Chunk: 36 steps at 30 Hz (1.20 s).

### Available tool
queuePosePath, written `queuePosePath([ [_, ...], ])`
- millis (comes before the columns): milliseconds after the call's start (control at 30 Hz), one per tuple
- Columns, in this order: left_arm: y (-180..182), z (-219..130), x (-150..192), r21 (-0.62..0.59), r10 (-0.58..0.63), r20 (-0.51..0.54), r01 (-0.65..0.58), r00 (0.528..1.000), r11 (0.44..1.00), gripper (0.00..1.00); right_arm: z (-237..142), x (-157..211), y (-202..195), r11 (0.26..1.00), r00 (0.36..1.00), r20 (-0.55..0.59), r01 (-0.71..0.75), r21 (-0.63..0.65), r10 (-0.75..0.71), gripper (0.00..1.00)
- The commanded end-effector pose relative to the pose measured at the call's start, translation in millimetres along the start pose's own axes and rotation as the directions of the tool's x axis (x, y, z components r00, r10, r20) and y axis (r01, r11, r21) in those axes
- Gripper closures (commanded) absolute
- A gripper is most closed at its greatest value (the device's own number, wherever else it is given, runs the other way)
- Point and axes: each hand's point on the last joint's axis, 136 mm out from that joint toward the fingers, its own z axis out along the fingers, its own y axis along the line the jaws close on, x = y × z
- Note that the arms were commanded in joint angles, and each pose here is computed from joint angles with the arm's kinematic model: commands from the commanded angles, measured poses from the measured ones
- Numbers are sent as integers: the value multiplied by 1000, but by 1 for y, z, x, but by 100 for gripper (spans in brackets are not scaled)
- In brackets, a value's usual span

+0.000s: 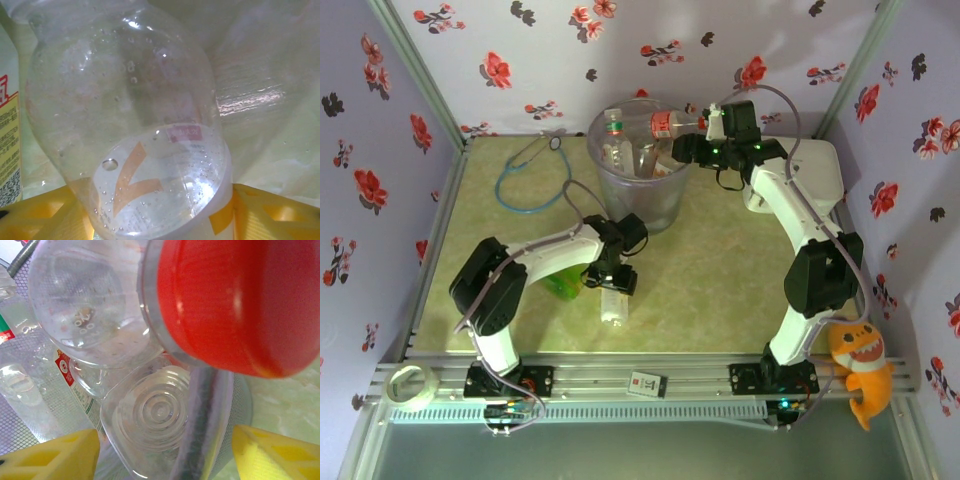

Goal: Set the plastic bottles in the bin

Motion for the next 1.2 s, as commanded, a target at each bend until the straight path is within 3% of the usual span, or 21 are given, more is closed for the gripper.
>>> queuePosePath([
  [0,-5,-41,-4,73,12,93,-18,996,997,36,5,11,-1,1000,999,-32,5,1,-5,30],
  [200,0,-98,2,137,37,210,-67,977,988,38,9,11,0,1000,999,-39,5,-1,-5,29],
  [400,29,-153,8,182,16,336,-82,942,980,44,13,10,2,1000,999,-45,7,-5,-7,29],
  [567,61,-205,-3,223,-73,487,-43,870,974,48,15,9,4,1000,999,-47,9,-8,-9,30],
  [700,77,-252,-31,225,-108,627,-48,771,973,51,16,9,5,1000,999,-49,9,-8,-9,30],
  [900,70,-336,-100,181,-71,832,-148,550,972,57,14,7,11,1000,999,-41,10,-22,-11,29],
  [1033,57,-378,-149,169,-69,901,-202,428,965,59,7,2,14,1000,1000,-23,11,-18,-11,29],
  [1167,50,-397,-196,209,-136,933,-197,332,958,63,6,0,16,1000,1000,-21,10,-20,-10,30],
])
